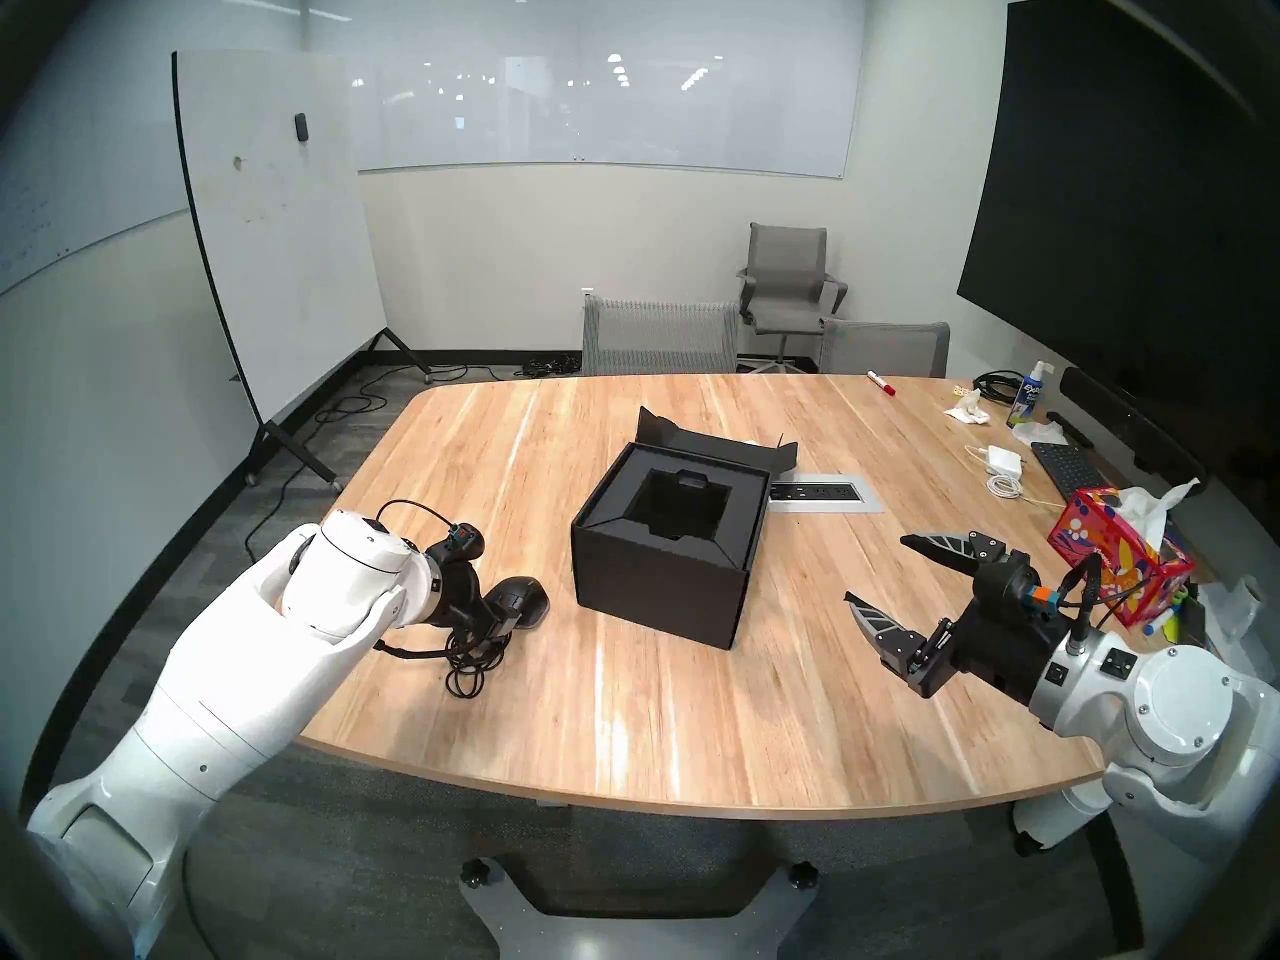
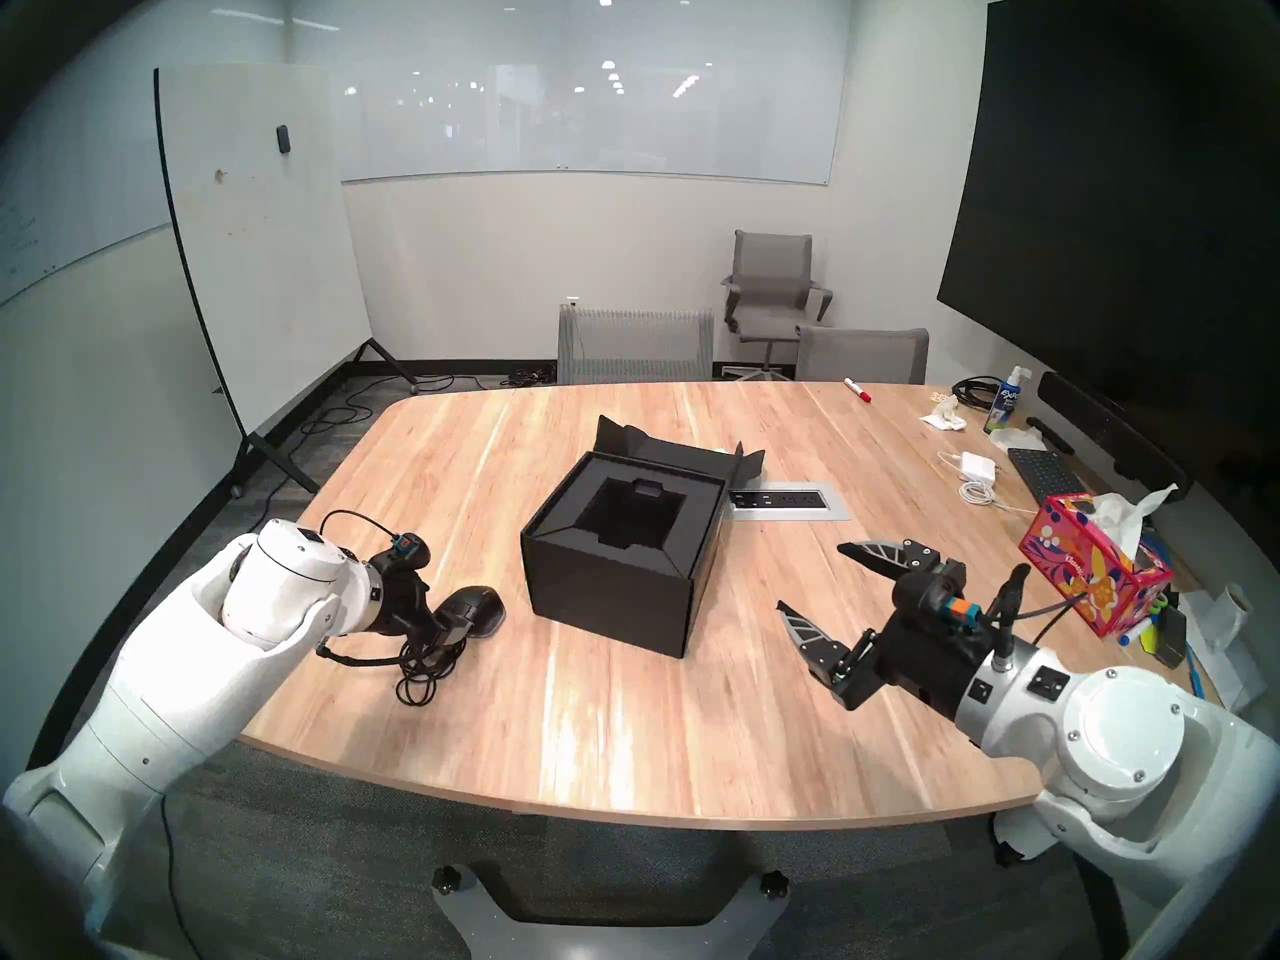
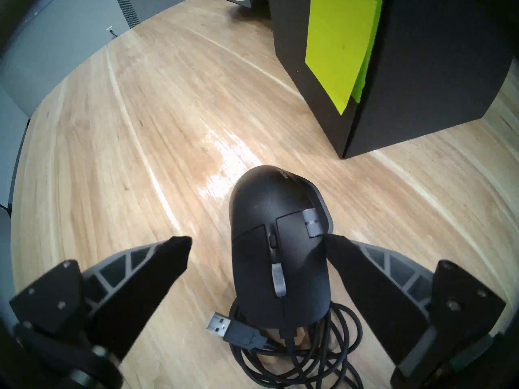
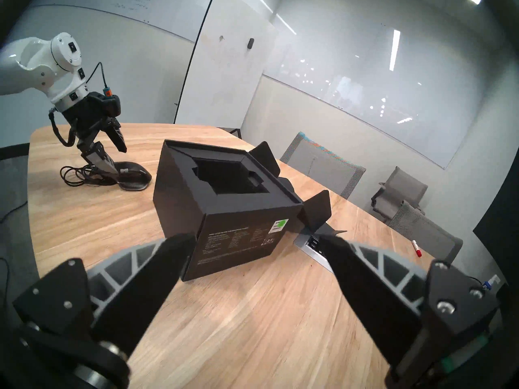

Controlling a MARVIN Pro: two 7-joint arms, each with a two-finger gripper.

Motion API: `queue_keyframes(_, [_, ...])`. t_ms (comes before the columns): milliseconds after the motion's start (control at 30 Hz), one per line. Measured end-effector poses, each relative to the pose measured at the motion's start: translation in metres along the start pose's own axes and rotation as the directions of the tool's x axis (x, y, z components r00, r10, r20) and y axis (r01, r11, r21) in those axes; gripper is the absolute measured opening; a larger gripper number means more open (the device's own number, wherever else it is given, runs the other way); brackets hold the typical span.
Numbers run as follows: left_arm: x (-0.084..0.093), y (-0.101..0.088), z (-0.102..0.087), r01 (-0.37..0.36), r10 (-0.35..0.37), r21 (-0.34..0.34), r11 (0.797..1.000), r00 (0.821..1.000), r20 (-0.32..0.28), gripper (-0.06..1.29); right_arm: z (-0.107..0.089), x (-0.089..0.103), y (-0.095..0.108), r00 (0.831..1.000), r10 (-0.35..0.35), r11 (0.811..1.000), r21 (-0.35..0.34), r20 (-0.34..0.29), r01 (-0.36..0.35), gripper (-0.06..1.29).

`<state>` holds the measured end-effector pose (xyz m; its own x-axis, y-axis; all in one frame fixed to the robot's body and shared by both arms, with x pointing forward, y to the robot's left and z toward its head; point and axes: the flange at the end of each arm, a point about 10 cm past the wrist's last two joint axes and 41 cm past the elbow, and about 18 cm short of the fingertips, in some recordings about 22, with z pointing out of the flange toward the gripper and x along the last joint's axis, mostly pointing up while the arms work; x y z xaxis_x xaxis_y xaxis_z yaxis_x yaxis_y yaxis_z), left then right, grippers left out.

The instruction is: Open the box and place the mouse inside

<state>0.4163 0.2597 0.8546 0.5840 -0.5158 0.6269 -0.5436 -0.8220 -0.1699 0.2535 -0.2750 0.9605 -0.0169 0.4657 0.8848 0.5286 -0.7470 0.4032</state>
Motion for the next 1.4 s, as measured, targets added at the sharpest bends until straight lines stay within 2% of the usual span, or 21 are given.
queue_keyframes(333, [-0.007,0.000,0.000,-0.005,0.005,-0.003,1.000,1.000,0.018,1.27,-0.006,-0.002,-0.001,1.000,0.022,1.000,0.007,0.004,-0.022,1.20])
queue_keyframes(700, [-0.022,0.006,0.001,0.011,-0.009,-0.018,1.000,0.997,0.075,1.27,-0.007,-0.003,0.000,1.000,0.031,0.999,0.005,0.003,-0.031,1.20])
queue_keyframes(1167, [-0.031,0.011,0.003,0.008,-0.006,-0.018,1.000,0.997,0.079,1.27,-0.008,-0.002,0.001,0.999,0.033,0.999,-0.005,0.001,-0.033,1.20])
queue_keyframes(1267, [-0.033,0.013,0.004,0.002,-0.001,-0.016,1.000,0.997,0.076,1.23,-0.008,-0.002,0.001,0.999,0.032,0.999,-0.006,0.001,-0.032,1.20])
queue_keyframes(1400, [-0.036,0.014,0.007,-0.008,0.009,-0.009,1.000,0.997,0.072,1.00,-0.008,-0.002,0.001,1.000,0.031,0.999,-0.007,0.001,-0.031,1.20])
